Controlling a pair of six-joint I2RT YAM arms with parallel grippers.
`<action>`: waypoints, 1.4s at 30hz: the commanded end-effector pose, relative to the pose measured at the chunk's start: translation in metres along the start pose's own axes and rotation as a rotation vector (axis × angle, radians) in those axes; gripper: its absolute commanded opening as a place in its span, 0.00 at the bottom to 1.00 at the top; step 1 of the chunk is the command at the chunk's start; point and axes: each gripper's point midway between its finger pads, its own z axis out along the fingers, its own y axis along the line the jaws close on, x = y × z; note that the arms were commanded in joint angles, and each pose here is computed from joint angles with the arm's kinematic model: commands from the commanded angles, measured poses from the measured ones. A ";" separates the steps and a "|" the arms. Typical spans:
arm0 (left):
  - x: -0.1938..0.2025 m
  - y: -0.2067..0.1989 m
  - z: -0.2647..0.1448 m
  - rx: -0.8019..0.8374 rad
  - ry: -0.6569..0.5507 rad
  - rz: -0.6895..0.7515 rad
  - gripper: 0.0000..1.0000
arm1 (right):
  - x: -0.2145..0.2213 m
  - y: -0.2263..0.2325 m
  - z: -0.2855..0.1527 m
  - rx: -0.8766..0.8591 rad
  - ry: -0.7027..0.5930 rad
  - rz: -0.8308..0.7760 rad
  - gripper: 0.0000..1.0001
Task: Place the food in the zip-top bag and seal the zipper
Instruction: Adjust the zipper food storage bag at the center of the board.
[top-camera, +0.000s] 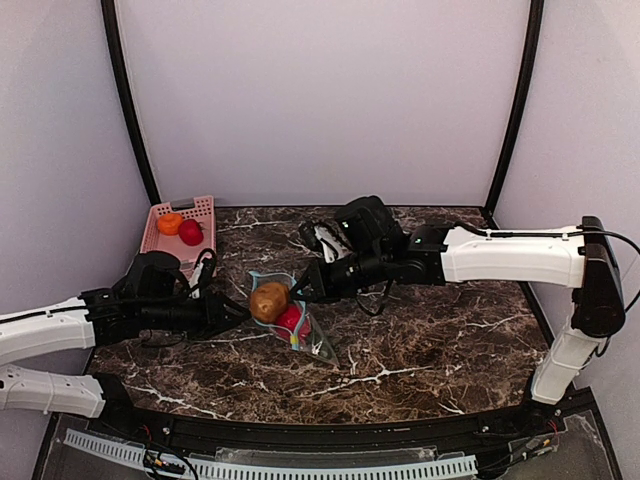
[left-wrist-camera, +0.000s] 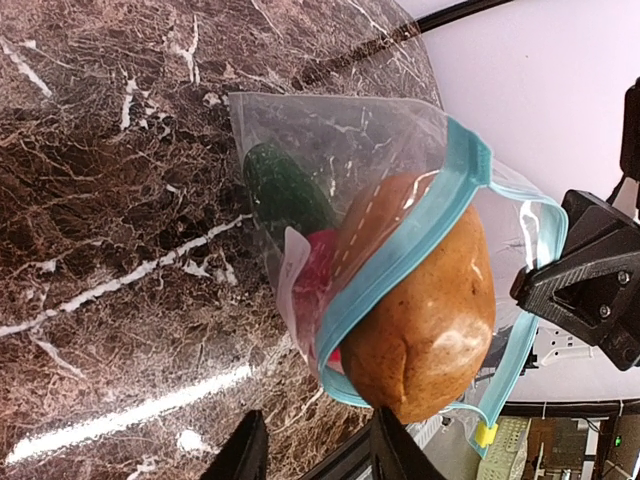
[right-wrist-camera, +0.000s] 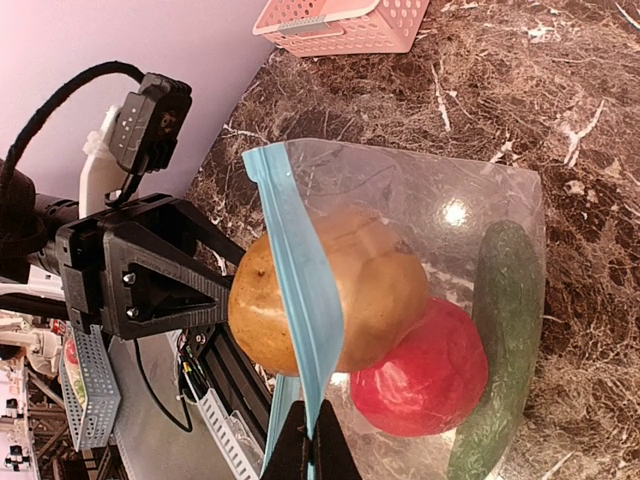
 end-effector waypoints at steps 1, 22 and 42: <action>0.001 -0.005 0.006 0.035 0.018 -0.002 0.34 | -0.006 0.012 -0.004 -0.042 -0.032 -0.017 0.00; -0.008 -0.014 0.026 0.072 0.019 0.005 0.20 | -0.004 0.011 -0.003 -0.042 -0.027 -0.016 0.00; -0.023 -0.081 0.018 0.204 0.104 0.141 0.01 | -0.016 -0.052 -0.042 0.395 -0.071 0.022 0.00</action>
